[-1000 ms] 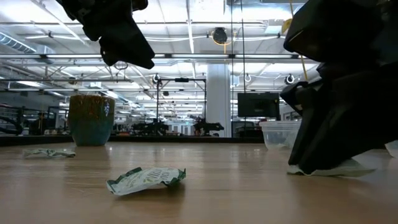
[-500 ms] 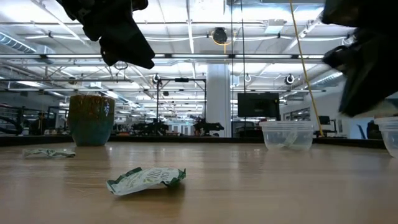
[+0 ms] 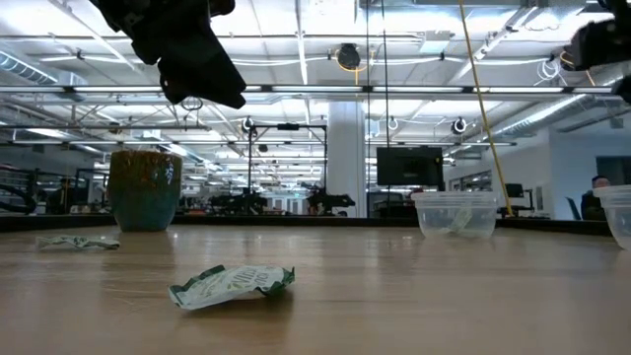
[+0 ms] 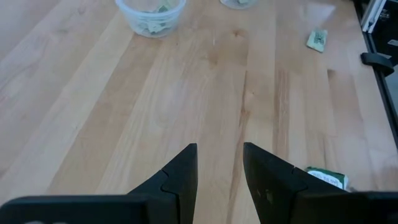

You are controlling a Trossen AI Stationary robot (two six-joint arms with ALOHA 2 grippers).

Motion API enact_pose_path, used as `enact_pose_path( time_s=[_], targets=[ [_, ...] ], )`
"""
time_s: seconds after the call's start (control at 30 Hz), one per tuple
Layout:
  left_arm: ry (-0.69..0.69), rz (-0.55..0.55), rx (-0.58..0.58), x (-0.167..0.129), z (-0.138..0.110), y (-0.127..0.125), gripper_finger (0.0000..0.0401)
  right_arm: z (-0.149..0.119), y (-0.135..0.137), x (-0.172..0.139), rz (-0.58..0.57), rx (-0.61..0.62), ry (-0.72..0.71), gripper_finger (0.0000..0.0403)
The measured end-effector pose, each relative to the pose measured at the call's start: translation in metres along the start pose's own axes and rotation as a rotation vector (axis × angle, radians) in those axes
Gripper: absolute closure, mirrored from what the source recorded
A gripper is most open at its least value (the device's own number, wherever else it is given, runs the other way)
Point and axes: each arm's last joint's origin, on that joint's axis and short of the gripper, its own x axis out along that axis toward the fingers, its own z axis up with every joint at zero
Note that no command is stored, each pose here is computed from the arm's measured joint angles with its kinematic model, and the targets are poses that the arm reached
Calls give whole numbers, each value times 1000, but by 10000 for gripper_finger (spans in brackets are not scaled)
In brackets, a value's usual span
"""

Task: Pick and place items into bin
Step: Put the white stevia packet into the bottom transparent bin

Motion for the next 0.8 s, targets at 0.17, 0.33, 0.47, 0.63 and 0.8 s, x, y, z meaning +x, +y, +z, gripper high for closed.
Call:
enact_pose_path(
  time_s=[0.17, 0.33, 0.47, 0.63, 0.8],
  targets=[
    [-1, 0, 19, 0, 0, 0, 268, -10, -2, 19, 22, 9, 59, 400],
    [-1, 0, 19, 0, 0, 0, 267, -17, -9, 33, -16, 20, 81, 399],
    [-4, 5, 20, 0, 0, 0, 267, -20, -12, 38, -26, 15, 78, 399],
    [-9, 14, 17, 0, 0, 0, 268, -20, -11, 39, -19, 21, 79, 385],
    [-18, 34, 23, 0, 1, 2, 267, -20, -9, 39, 0, 10, 70, 351]
  ],
)
